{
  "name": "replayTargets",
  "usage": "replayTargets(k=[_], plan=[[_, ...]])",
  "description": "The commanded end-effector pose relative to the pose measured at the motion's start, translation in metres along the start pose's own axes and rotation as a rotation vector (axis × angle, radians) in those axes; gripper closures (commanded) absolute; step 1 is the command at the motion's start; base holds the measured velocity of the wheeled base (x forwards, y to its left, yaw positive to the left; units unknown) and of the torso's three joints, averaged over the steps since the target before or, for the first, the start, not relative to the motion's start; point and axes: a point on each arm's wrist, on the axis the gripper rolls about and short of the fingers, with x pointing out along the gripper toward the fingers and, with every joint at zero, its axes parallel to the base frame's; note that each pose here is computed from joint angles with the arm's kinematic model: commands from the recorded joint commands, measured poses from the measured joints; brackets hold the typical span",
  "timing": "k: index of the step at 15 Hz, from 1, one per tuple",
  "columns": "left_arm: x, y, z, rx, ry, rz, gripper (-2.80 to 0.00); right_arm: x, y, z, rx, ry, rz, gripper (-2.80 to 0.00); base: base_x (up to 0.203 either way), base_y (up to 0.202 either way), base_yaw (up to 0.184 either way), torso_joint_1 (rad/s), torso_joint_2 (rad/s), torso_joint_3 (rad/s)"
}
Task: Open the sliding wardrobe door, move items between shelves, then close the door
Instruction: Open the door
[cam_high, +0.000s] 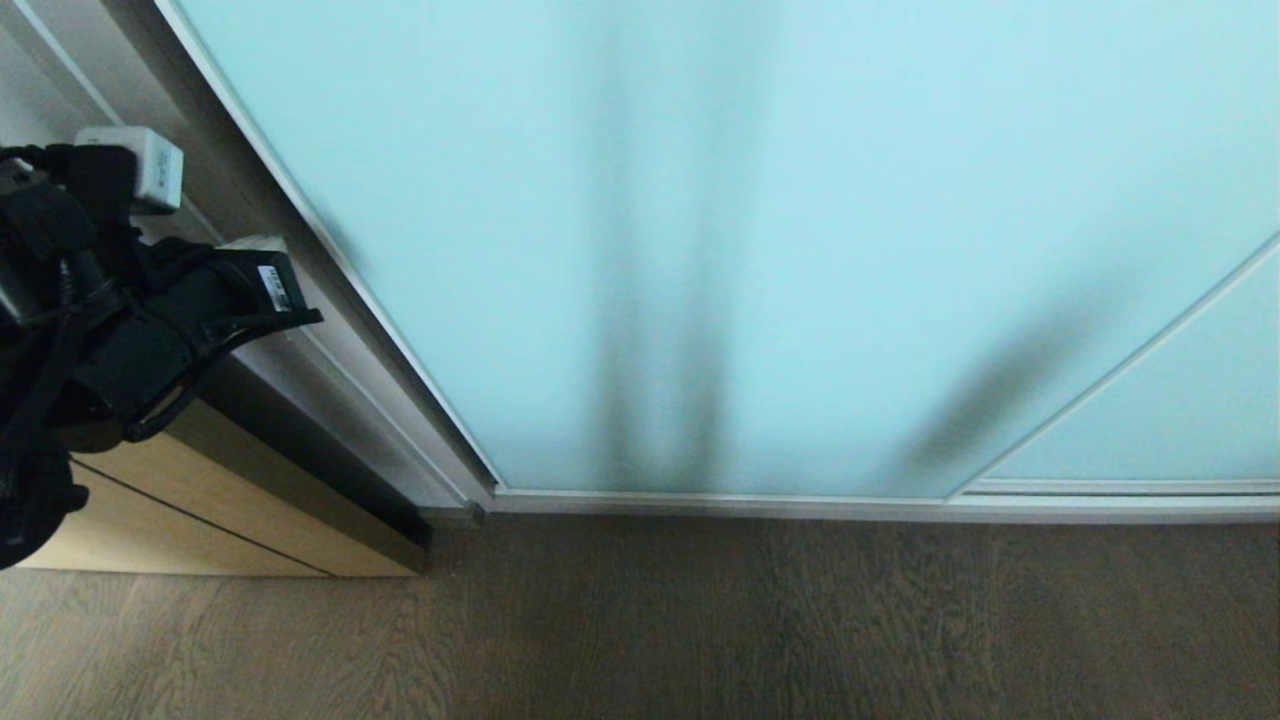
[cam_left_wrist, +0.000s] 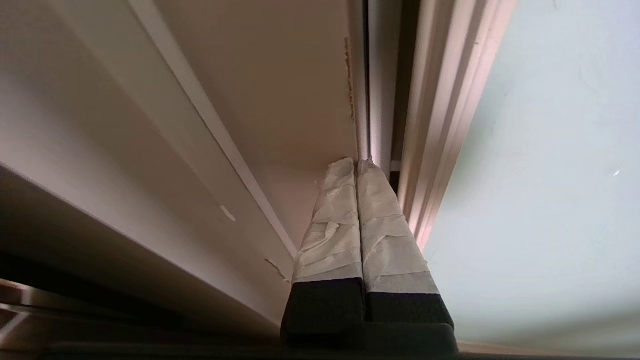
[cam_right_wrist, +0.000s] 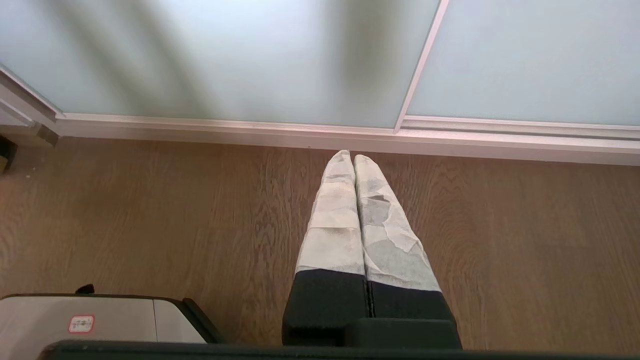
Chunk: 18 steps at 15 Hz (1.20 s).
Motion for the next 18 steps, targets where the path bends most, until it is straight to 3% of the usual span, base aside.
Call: replayTargets(k=[1,6,10,18], plan=[[0.005,-0.003,-0.009,-0.009,0.016,-0.006,0.0,0.0,0.0,0.0,0.0,0.0,-0.001,0.0,0.0,0.0,0.0,0.0,0.0,0.0],[-0.001,-0.015,-0.008,-0.021,0.001,-0.04,0.0,0.0,0.0,0.0,0.0,0.0,0.001,0.0,0.0,0.0,0.0,0.005,0.0,-0.002],[-0.011,-0.012,0.01,-0.023,-0.056,-0.033,0.0,0.0,0.0,0.0,0.0,0.0,0.001,0.0,0.0,0.0,0.0,0.0,0.0,0.0],[-0.001,-0.015,-0.005,-0.019,-0.014,-0.041,0.0,0.0,0.0,0.0,0.0,0.001,0.0,0.0,0.0,0.0,0.0,0.0,0.0,0.0]])
